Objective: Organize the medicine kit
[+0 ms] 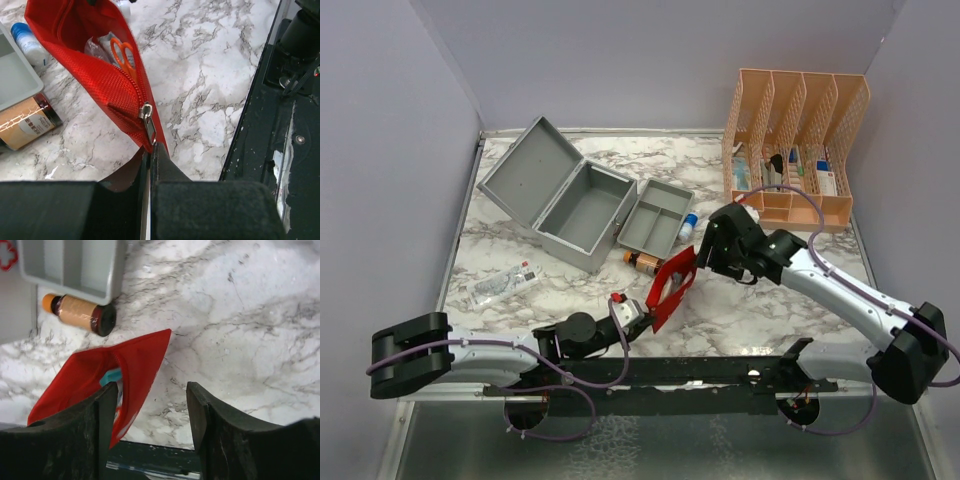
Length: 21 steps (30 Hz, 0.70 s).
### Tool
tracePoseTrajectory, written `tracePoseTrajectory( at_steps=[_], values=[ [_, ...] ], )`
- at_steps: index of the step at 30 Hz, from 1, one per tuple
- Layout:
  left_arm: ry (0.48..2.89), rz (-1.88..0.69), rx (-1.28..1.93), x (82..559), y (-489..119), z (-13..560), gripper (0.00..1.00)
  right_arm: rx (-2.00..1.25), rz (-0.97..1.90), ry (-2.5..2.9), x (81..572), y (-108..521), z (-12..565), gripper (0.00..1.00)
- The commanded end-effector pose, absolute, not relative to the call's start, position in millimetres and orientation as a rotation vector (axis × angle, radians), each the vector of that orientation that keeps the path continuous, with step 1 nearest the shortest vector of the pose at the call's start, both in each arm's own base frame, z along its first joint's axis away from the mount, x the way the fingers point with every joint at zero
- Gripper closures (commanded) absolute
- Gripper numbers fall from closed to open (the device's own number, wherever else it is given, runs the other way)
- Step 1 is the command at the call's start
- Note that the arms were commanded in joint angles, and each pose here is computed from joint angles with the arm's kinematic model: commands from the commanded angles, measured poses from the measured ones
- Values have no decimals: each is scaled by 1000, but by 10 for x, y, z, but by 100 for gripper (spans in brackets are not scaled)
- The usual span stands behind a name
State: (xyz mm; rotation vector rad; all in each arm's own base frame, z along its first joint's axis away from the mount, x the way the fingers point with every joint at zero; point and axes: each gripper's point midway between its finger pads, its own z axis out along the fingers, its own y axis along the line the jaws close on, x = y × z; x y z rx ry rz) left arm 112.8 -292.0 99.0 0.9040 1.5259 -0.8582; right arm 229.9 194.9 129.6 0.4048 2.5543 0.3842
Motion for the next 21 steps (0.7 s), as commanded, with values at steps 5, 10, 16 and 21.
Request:
tracePoseTrajectory(
  at_steps=[5,10,16,21],
  values=[
    [1587,-867,905,1166,-3030,1192,100,-326,656,2175,2353,2249,2212,44],
    [1614,-878,930,1171,-3109,1224,100,-611,846,2004,2067,2451,2470,46],
    [1649,-899,943,1209,-3224,1307,100,-882,1059,1901,1598,2583,2309,62],
    [1673,-925,924,1276,-3275,1372,100,-935,1190,1859,1353,2611,2266,63]
  ],
)
